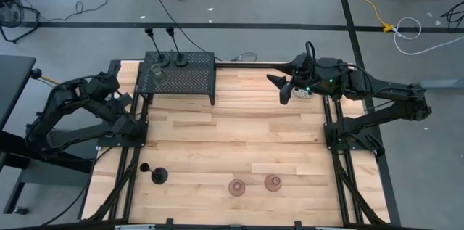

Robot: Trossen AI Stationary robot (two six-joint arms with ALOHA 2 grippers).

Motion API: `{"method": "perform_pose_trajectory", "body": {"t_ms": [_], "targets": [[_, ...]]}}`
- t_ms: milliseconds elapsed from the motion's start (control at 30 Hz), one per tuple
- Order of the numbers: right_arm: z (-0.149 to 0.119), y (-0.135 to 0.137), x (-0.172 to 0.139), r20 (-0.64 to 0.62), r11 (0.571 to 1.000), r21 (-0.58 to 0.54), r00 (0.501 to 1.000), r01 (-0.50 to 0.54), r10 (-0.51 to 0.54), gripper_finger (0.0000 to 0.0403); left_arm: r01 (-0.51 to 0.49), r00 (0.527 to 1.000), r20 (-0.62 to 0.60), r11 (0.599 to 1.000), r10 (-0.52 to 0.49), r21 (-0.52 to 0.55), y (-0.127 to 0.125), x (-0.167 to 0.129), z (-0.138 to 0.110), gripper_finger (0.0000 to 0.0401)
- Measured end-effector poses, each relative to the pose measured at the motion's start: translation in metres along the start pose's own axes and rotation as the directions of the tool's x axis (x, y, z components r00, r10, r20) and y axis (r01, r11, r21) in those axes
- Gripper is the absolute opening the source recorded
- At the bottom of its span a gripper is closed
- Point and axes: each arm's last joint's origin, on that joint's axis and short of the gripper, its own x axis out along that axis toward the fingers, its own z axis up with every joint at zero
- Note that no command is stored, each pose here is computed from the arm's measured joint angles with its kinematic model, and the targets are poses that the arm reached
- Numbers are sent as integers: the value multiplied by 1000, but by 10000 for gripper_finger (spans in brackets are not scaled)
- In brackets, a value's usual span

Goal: Pick & Place candle stick holders
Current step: Put the black candle holder on the shelf aligned with the other black candle holders

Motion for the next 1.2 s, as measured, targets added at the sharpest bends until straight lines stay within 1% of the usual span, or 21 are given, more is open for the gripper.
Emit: {"method": "perform_pose_trajectory", "body": {"t_ms": [67, 100, 200, 267, 367, 433, 500, 567, 600, 633, 733, 767, 867, 933, 1000, 1200], "targets": [[0, -1, 0, 6, 1000, 1, 1000, 20, -20, 220, 1, 1000, 2, 1000, -1, 9, 0, 0, 0, 176], [0, -1, 0, 8, 1000, 5, 1000, 27, -27, 220, 3, 1000, 16, 999, -4, 32, -1, 0, 2, 176], [1, -1, 0, 17, 999, 15, 999, 47, -48, 220, 11, 995, 94, 994, -22, 112, -5, 0, 10, 176], [1, -1, 1, 24, 998, 17, 998, 65, -65, 220, 20, 992, 124, 990, -38, 138, -7, 0, 15, 176], [1, -1, 2, 20, 997, 17, 997, 69, -69, 220, 10, 992, 127, 991, -28, 136, -6, 4, 20, 176], [0, -1, 4, 16, 997, 19, 997, 75, -75, 220, 9, 993, 115, 992, -23, 123, 0, 15, 26, 176], [-1, 0, 7, 12, 996, 16, 996, 88, -88, 220, 62, 992, 98, 989, -76, 134, 5, 31, 36, 176], [-3, 1, 10, 7, 995, 12, 995, 96, -96, 220, 162, 986, 12, 977, -165, 140, 9, 48, 41, 176], [-3, 1, 10, 4, 995, 11, 995, 96, -96, 220, 197, 980, -11, 971, -198, 138, 8, 51, 42, 176], [-3, 1, 12, 2, 995, 10, 995, 97, -97, 220, 209, 978, -28, 968, -208, 141, 7, 54, 41, 176], [-4, 1, 14, 2, 995, 10, 995, 103, -103, 220, 162, 987, -48, 975, -156, 153, 4, 56, 35, 176], [-4, 1, 14, 3, 995, 11, 995, 102, -102, 220, 160, 987, -52, 975, -154, 155, 1, 57, 34, 176], [-3, 2, 15, 5, 995, 15, 995, 103, -103, 220, 182, 981, -95, 968, -168, 172, -7, 61, 30, 176], [-4, 2, 16, 5, 995, 15, 995, 103, -103, 220, 183, 979, -118, 969, -165, 165, -11, 63, 25, 176], [-3, 2, 16, 9, 995, 18, 995, 103, -103, 220, 191, 977, -126, 965, -170, 177, -16, 63, 20, 176], [-3, 2, 16, 14, 995, 17, 995, 101, -102, 220, 178, 967, -211, 968, -139, 179, -22, 65, 3, 176]]}}
